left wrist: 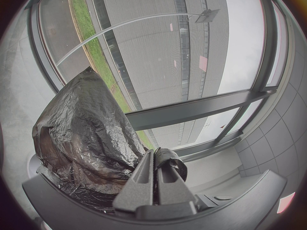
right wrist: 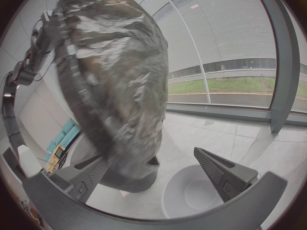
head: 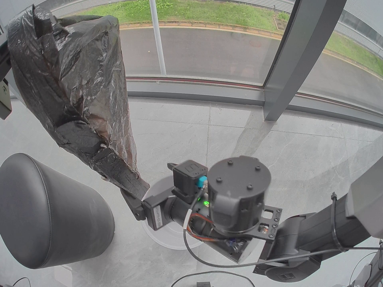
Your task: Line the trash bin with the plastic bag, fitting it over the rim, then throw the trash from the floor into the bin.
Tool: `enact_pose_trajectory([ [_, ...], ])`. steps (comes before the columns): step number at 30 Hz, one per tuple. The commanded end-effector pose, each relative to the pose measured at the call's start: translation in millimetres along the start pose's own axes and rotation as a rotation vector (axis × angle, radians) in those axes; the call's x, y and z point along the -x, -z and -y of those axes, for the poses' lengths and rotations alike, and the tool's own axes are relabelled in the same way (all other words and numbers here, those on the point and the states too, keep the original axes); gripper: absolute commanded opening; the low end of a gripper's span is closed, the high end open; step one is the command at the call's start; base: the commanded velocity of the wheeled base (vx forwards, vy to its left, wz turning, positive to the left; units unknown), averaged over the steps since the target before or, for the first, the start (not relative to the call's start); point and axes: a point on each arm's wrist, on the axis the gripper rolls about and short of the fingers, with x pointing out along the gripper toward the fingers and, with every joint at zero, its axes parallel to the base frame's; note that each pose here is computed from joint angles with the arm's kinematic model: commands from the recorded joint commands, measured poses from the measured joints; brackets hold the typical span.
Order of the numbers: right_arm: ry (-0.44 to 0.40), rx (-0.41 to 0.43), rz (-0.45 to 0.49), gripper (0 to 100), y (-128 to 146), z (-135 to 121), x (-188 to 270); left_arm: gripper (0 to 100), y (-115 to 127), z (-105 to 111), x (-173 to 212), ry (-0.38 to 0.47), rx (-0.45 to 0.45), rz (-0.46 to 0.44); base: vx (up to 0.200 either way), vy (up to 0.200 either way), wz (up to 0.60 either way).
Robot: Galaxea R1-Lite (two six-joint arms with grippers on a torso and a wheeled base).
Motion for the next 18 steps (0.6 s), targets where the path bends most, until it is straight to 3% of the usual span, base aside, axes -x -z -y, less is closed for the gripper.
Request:
enact_pose_trajectory([
  [1,0.046,0.002,0.006,100,6.3,7.2,-26.3,0,5.6,4.1,8.3,0.022,0.014,-0.02,0.0,0.0,0.0],
  [17,0.13,0.028,0.018,100,16.3,5.9,-35.8,0,15.0,3.2,16.7,0.028,0.08,-0.045,0.0,0.0,0.0],
  [18,0.138,0.028,0.023,0,16.5,6.0,-36.4,0,15.0,2.8,16.3,0.027,0.081,-0.045,0.0,0.0,0.0],
])
